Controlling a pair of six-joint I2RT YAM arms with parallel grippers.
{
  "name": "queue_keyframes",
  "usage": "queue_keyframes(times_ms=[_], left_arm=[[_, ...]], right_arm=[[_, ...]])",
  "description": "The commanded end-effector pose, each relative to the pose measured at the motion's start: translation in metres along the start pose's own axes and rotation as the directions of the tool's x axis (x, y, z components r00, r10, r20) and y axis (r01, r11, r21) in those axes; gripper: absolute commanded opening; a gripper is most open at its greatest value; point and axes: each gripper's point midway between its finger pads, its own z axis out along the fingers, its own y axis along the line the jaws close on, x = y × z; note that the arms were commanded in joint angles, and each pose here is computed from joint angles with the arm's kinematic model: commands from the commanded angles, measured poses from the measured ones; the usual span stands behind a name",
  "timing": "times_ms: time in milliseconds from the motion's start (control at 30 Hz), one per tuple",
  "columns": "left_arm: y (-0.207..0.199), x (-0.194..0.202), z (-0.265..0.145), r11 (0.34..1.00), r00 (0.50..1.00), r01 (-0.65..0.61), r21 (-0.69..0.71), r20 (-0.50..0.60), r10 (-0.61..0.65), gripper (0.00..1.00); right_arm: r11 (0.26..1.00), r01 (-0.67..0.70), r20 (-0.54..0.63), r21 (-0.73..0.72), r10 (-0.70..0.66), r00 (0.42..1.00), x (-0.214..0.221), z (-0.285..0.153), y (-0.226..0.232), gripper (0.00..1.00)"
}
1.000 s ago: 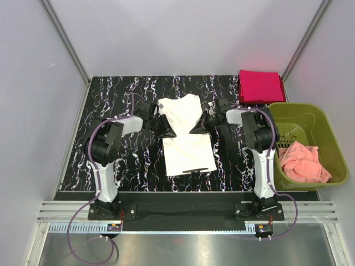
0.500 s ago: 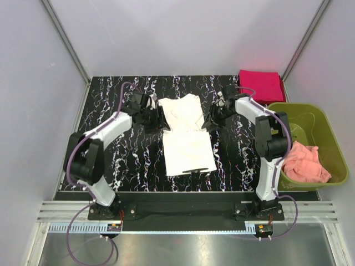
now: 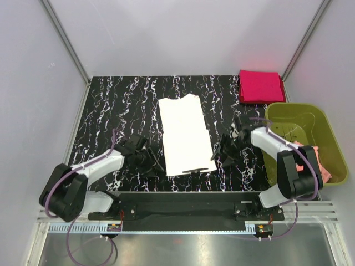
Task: Fold and stack the t-shirts
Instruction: Fold the tshirt
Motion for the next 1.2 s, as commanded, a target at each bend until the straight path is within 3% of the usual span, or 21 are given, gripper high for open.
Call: queue_keyframes(times_ms=[0, 133, 333, 667, 1033, 1167], left_arm=[[-0.041, -0.021, -0.011, 0.981, 0.982, 0.108, 0.159, 0.135, -0.130, 0.50], [-0.036, -0.012, 0.001, 0.967, 0.971, 0.200, 0.158, 0.101, -0.217, 0.49], [-0.012, 0.010, 0.019, 0.963, 0.963, 0.263, 0.059, 0.047, -0.265, 0.53], [-0.002, 0.017, 0.038, 0.946, 0.946, 0.324, 0.016, 0.027, -0.324, 0.53], [0.023, 0.026, 0.049, 0.923, 0.924, 0.383, -0.045, 0.034, -0.381, 0.44], [0.029, 0.027, 0.052, 0.918, 0.920, 0.393, -0.050, 0.037, -0.391, 0.34]], right_arm=[[0.995, -0.044, 0.050, -0.090, 0.049, 0.998, 0.005, 0.001, 0.008, 0.67], [0.993, -0.064, 0.082, -0.098, 0.072, 0.994, 0.013, -0.001, 0.002, 0.66], [0.995, -0.061, 0.077, -0.084, 0.067, 0.995, 0.014, 0.003, -0.003, 0.67], [0.994, -0.098, 0.044, -0.046, 0.101, 0.994, 0.022, 0.015, -0.017, 0.67], [0.988, -0.148, 0.004, -0.040, 0.148, 0.989, 0.023, 0.034, -0.026, 0.64], [0.985, -0.162, 0.023, -0.052, 0.163, 0.986, 0.019, 0.041, -0.028, 0.61]])
